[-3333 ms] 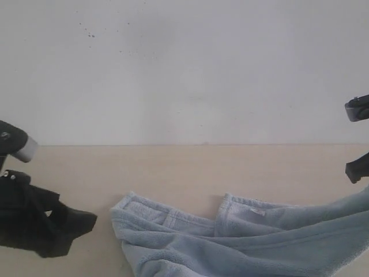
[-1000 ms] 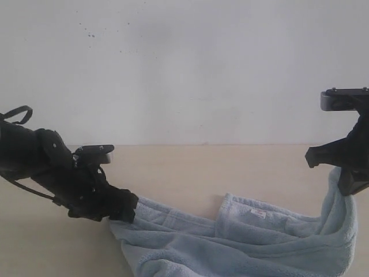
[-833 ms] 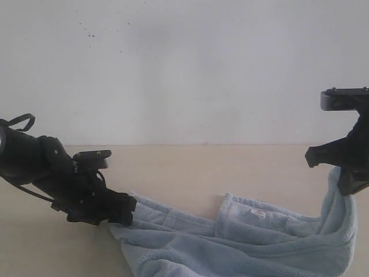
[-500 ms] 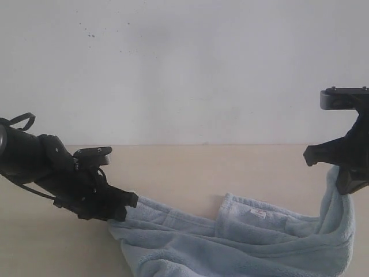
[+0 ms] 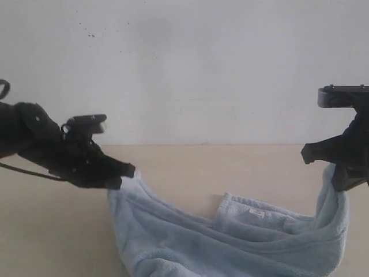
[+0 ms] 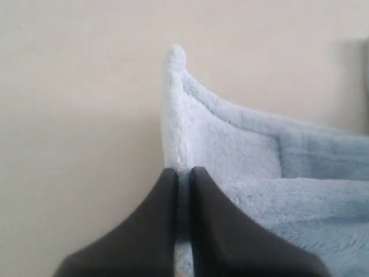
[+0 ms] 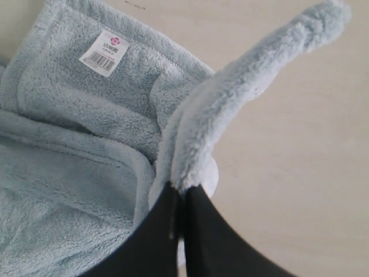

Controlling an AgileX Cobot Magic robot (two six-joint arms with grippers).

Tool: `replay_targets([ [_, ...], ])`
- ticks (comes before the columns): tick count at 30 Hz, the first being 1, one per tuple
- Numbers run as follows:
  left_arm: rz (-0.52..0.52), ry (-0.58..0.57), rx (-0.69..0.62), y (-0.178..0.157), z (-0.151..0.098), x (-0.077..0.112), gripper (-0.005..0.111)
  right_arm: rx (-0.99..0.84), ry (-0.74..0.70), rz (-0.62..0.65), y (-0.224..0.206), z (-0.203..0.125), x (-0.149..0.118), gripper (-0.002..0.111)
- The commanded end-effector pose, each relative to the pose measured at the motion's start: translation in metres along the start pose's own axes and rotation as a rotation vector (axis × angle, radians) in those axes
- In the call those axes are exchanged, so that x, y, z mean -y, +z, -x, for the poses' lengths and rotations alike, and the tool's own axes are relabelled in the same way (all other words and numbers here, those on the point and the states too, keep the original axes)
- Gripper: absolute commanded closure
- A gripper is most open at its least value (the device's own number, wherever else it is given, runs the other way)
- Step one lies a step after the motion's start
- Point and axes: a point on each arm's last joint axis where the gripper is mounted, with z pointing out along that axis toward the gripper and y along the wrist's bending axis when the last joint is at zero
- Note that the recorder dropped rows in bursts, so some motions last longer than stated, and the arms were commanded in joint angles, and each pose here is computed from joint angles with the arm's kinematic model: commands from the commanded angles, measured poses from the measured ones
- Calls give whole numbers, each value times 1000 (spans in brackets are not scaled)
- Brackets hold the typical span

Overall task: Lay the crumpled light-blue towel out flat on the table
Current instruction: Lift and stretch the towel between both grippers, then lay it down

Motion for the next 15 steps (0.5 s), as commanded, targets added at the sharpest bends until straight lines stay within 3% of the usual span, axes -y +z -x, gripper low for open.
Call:
replay_targets([
  [1, -17, 39, 128, -55, 20, 14, 103, 80, -27, -22, -5, 6, 2, 108],
  [5, 5, 83, 230, -100, 23, 19, 103, 150, 6, -74, -8, 11, 7, 108],
  [8, 42, 48, 293, -127, 18, 12, 103, 240, 46, -178, -23, 14, 16, 108],
  [12, 105, -38, 391, -156, 0, -2, 103, 428, 82, -275, -70, 9, 25, 108],
  [15, 125, -46, 440, -170, -18, -3, 103, 489, 50, -288, -102, -4, 25, 108],
])
